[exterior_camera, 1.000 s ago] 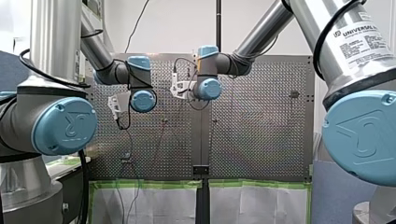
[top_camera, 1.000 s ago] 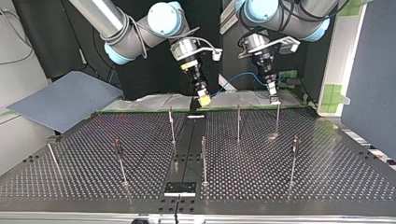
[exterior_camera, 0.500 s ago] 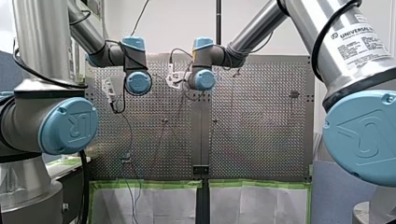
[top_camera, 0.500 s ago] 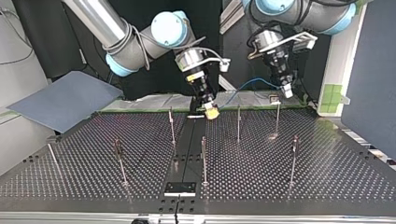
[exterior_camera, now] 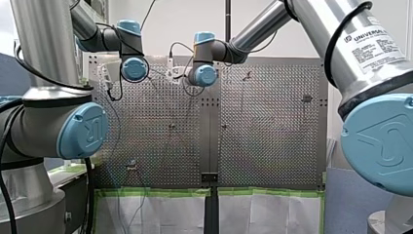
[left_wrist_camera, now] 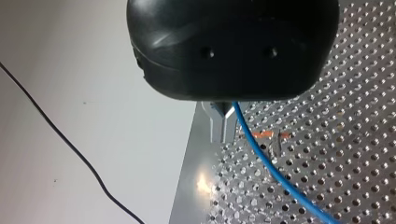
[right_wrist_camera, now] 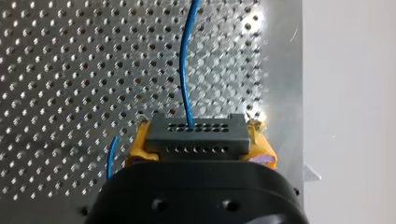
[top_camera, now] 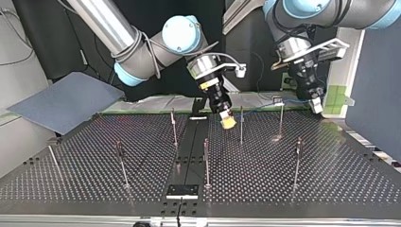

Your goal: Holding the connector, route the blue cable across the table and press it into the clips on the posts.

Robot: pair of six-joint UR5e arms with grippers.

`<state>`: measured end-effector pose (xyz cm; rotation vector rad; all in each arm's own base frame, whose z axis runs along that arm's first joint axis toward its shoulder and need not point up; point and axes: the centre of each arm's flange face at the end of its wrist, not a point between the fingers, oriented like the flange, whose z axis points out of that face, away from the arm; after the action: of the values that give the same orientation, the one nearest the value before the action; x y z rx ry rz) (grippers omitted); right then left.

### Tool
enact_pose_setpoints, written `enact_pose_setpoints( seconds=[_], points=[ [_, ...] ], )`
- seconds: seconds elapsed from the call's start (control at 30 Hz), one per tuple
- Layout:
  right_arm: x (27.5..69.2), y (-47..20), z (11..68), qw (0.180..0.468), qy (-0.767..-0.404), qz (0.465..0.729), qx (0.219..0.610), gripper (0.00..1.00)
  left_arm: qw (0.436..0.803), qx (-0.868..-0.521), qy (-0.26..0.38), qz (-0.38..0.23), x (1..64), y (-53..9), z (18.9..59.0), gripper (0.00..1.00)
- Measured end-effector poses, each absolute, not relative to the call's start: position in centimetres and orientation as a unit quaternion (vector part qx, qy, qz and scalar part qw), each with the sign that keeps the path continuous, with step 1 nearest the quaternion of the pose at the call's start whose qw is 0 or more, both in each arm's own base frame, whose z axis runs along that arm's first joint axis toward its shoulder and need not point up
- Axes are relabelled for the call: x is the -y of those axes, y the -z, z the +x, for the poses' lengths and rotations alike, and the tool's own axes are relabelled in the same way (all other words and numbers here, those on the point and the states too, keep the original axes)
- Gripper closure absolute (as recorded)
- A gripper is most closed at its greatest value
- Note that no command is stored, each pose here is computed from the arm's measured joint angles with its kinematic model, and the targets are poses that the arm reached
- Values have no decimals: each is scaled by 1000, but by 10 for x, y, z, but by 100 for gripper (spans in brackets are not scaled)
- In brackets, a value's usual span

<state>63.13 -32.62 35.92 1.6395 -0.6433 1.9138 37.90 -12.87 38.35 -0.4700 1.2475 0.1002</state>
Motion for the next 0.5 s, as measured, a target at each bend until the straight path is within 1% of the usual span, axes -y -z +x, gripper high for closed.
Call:
enact_pose_setpoints(
  seconds=[0.17, 0.27, 0.5],
  points=[
    [326, -373, 641, 265, -712, 606, 236, 100, 785, -580, -50, -214, 116, -385, 403, 100],
    [328, -385, 645, 266, -717, 601, 234, 100, 782, -584, -51, -212, 111, -381, 417, 100],
    [339, -392, 651, 269, -719, 596, 235, 100, 789, -575, -41, -210, 105, -383, 438, 100]
  ],
)
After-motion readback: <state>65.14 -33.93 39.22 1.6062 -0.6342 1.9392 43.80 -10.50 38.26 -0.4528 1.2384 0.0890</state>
